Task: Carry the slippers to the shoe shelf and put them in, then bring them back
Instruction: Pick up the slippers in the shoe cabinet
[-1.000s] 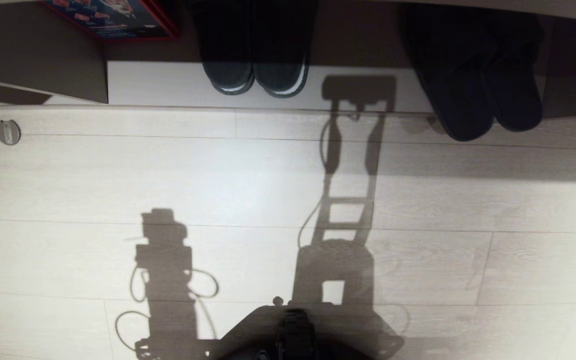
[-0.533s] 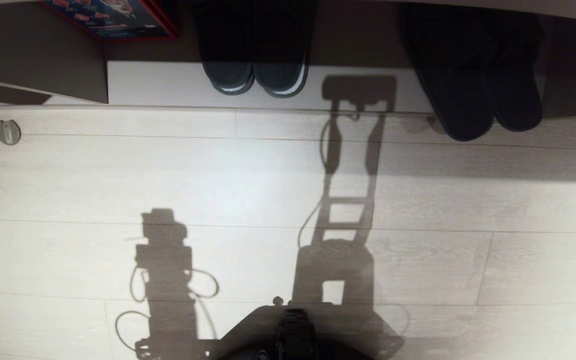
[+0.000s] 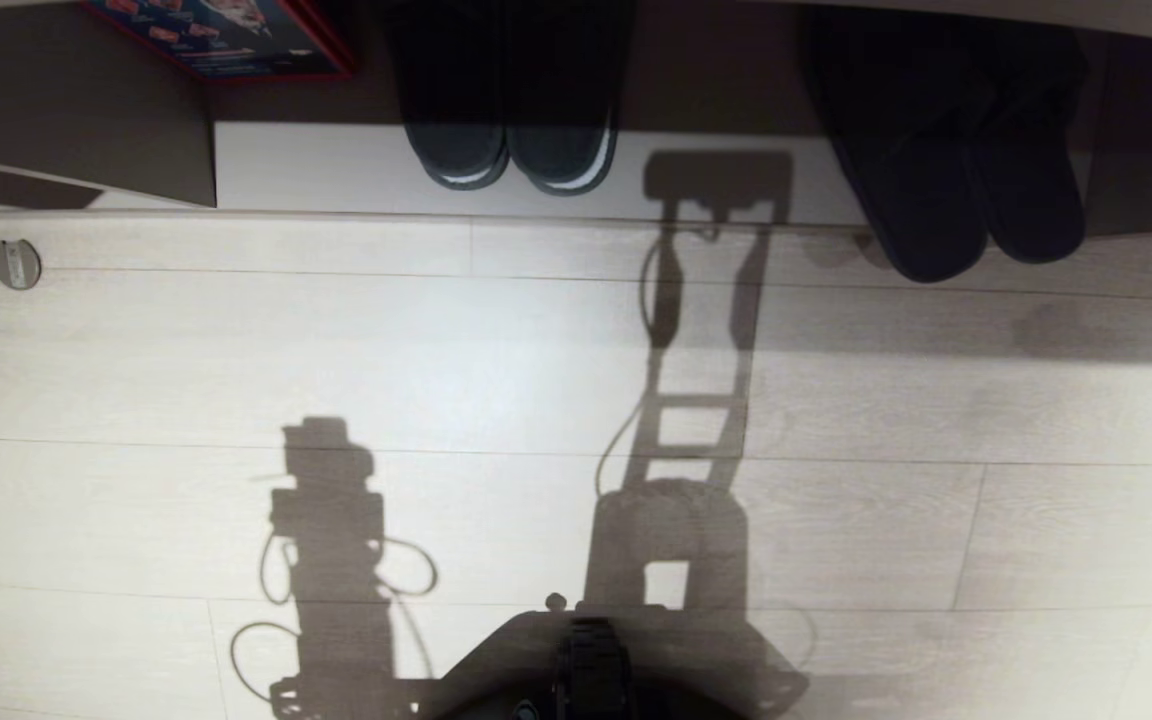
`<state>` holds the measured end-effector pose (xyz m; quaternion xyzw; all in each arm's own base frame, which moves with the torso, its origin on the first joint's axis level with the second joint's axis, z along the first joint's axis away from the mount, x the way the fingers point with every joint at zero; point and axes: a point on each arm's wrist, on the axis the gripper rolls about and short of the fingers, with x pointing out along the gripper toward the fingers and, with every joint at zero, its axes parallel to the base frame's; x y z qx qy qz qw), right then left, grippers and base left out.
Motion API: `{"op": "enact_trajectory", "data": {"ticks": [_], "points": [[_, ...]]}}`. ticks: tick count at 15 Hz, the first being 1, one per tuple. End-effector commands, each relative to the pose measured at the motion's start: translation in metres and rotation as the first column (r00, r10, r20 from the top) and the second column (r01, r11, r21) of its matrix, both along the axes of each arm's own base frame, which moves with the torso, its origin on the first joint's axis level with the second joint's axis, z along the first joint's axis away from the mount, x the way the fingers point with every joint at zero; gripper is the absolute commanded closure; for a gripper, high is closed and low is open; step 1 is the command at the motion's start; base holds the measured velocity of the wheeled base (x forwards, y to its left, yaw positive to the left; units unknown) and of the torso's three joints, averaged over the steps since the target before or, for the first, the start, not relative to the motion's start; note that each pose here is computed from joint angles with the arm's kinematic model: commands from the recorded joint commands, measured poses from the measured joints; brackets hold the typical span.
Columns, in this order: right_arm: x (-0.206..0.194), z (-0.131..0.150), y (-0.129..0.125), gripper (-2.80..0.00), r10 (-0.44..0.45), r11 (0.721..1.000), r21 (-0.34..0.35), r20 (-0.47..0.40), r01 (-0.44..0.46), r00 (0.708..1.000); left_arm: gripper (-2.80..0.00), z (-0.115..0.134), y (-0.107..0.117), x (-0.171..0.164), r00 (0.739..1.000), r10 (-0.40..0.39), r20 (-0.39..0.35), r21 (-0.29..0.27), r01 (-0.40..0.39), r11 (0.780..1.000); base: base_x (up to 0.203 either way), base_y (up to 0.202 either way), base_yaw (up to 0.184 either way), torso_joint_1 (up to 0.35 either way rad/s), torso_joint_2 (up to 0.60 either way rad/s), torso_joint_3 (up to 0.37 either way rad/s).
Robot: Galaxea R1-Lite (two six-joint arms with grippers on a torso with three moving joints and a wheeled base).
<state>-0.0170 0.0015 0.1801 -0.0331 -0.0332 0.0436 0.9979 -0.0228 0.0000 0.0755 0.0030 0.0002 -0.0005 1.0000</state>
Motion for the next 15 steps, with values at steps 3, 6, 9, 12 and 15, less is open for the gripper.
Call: {"op": "enact_trajectory", "data": {"ticks": [3,6,9,12,15], "points": [[0.090,0.028,0.003,0.00,0.042,0.998,-0.043,-0.167,-0.050,0.985,0.00,0.000,0.000,0.000,1.000,0.001,0.000,0.000,-0.001,1.000,0.000,0.000,0.000,0.000,0.00,0.000],[0.158,0.032,0.008,0.00,0.098,0.990,-0.089,-0.152,-0.112,0.984,0.00,0.000,0.000,0.000,1.000,0.000,0.000,0.000,0.000,1.000,0.000,0.000,0.000,0.000,0.00,0.000],[0.198,0.044,0.014,0.00,0.132,0.972,-0.194,0.003,-0.129,0.991,0.00,0.000,0.000,0.000,1.000,0.001,-0.001,0.000,-0.001,1.000,0.000,0.000,0.000,0.000,0.00,0.000],[0.217,0.050,0.015,-2.80,0.133,0.964,-0.238,0.058,-0.115,0.989,0.00,0.000,0.000,0.000,1.000,0.001,0.000,0.000,-0.001,1.000,0.000,0.000,0.000,0.000,0.00,0.000],[0.239,0.057,0.016,-2.80,0.113,0.963,-0.262,0.177,-0.064,0.978,0.00,0.000,0.000,0.000,1.000,0.001,-0.001,0.000,-0.001,1.000,0.000,0.000,0.000,0.000,0.00,0.000]]}}
